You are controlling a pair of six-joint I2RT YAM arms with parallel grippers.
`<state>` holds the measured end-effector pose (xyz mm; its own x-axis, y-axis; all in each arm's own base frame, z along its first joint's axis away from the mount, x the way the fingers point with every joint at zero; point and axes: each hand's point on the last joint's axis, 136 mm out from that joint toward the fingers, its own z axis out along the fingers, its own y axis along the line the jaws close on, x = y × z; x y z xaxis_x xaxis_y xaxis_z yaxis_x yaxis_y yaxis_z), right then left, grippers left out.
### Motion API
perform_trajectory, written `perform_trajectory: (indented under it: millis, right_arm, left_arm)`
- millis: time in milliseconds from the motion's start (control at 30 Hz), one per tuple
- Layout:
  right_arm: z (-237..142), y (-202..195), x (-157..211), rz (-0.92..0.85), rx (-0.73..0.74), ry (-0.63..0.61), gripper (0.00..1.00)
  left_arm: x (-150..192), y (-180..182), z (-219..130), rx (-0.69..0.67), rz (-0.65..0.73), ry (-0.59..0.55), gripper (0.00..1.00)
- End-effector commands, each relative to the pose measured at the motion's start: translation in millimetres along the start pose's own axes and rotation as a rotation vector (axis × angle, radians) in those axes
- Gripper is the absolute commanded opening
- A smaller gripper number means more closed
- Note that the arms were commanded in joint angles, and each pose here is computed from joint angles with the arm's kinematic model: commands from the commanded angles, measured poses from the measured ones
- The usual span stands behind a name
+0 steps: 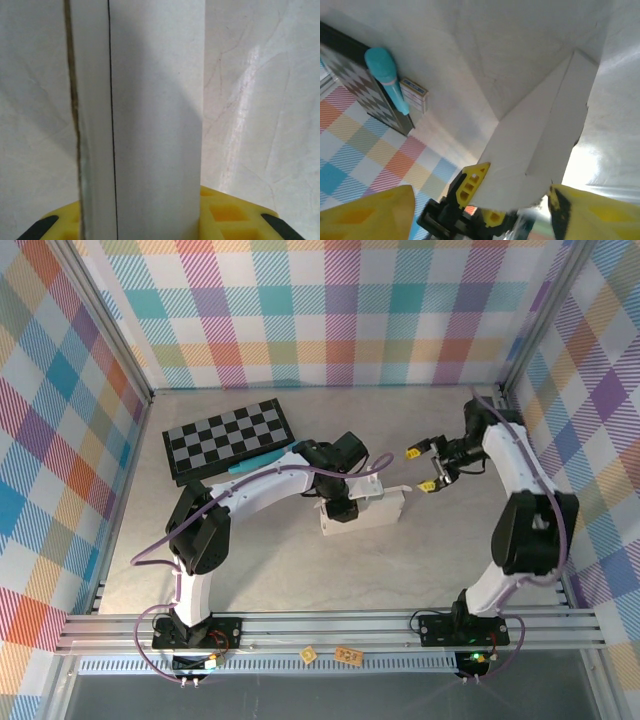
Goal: Fold the paper box
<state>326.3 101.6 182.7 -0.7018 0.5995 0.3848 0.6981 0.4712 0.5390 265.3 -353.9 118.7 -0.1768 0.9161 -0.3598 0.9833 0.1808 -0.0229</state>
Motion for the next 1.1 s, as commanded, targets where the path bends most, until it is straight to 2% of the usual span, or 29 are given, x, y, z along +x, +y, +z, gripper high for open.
perform_trajectory:
  millis: [0,100,200,300,433,533,700,900,1067]
  right_arm:
    - [-28.4,-2.2,-7.2,-0.206,0.038,-0.215,0.56]
    - [-29.8,-8.2,-0.6,-0.412,0.115,-0.302,0.49]
    - [-12.2,-23.7,18.3,-0.515,0.205,-0.294,0.51]
    - [-4.0,-42.6,38.4,-0.427,0.18,-0.289,0.58]
    - [9.8,-51.4,51.4,-0.264,0.002,-0.295,0.65]
    - [24.2,-48.4,54.5,-0.162,-0.084,-0.259,0.65]
    - [41.5,-35.2,68.2,-0.147,-0.113,-0.222,0.64]
    - [65.2,-41.3,70.6,-0.113,-0.079,-0.186,0.6]
    - [76.9,-58.2,63.3,-0.092,0.0,-0.193,0.48]
  left_arm:
    - [21.8,-18.1,-14.3,0.076,-0.026,0.062,0.3]
    - [31.9,-15.9,-13.6,0.07,-0.03,0.086,0.3]
    - [34.7,-13.4,-12.0,0.063,-0.035,0.095,0.31]
    - [33.8,-10.4,-10.2,0.056,-0.047,0.099,0.31]
    - [33.4,-8.7,-8.0,0.052,-0.058,0.1,0.32]
    - [32.5,-8.4,-9.2,0.045,-0.054,0.099,0.32]
    - [33.1,-6.9,-8.9,0.038,-0.055,0.103,0.32]
    - [32.1,-6.4,-6.6,0.037,-0.056,0.107,0.32]
    - [29.9,-6.4,-4.9,0.033,-0.053,0.108,0.33]
